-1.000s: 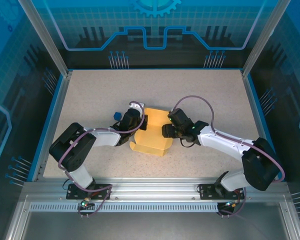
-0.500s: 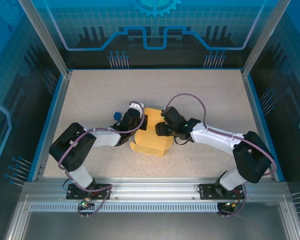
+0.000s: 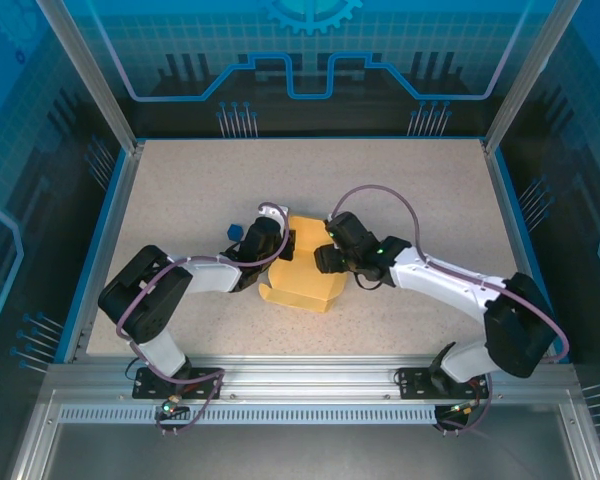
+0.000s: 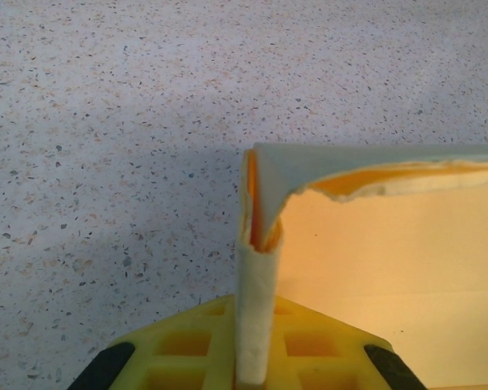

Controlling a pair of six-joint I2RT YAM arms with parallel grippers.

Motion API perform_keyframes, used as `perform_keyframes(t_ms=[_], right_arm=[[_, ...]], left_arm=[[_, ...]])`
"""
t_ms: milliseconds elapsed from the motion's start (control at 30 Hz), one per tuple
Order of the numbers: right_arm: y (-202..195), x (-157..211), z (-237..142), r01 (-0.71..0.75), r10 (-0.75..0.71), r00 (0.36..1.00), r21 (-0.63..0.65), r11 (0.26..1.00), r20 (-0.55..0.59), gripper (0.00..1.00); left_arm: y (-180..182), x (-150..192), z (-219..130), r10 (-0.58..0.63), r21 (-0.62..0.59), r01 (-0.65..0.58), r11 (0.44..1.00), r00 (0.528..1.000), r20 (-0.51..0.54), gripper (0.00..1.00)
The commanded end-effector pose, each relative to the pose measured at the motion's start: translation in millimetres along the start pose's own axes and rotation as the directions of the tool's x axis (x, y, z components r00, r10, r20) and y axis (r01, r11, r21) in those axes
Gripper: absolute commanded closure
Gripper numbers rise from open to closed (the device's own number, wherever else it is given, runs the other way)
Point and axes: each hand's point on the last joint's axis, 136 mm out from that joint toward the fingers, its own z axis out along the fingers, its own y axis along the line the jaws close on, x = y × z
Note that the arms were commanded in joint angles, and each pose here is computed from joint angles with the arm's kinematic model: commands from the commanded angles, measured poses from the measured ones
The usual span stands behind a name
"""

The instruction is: Fold the paper box

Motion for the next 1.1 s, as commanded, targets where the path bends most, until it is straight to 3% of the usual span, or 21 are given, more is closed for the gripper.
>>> perform_keyframes(t_ms=[0, 333, 533, 767, 967, 1067], right_arm=[[1.0, -8.9, -23.6, 0.088, -0.088, 0.996, 0.001, 0.996, 0.027, 0.41], [-9.9, -19.4, -71.8, 0.23, -0.227, 0.97, -0.025, 0.973, 0.085, 0.4], [-36.1, -25.4, -88.8, 0.151, -0.138, 0.977, -0.074, 0.986, 0.16, 0.38], [-85.1, -0.3, -57.9, -0.117, 0.13, 0.986, -0.122, 0.986, 0.106, 0.43], [-97.6, 16.0, -30.6, -0.175, 0.183, 0.981, -0.119, 0.977, 0.061, 0.45], [-89.0, 17.3, -19.3, -0.17, 0.18, 0.983, -0.18, 0.969, 0.043, 0.46]], left_arm=[[-5.3, -12.5, -3.9, -0.013, 0.007, 0.012, 1.0, 0.999, 0.033, 0.88], [-4.8, -15.5, -6.3, -0.015, 0.003, 0.015, 1.0, 0.999, 0.037, 0.88], [-5.2, -15.4, -6.5, -0.02, 0.006, 0.019, 1.0, 0.999, 0.035, 0.88], [-5.4, -17.4, -8.5, -0.017, 0.006, 0.017, 1.0, 0.999, 0.04, 0.88], [-5.8, -18.7, -8.7, -0.017, 0.008, 0.016, 1.0, 0.999, 0.042, 0.88], [-6.4, -18.1, -8.8, -0.016, 0.01, 0.016, 1.0, 0.999, 0.04, 0.88]])
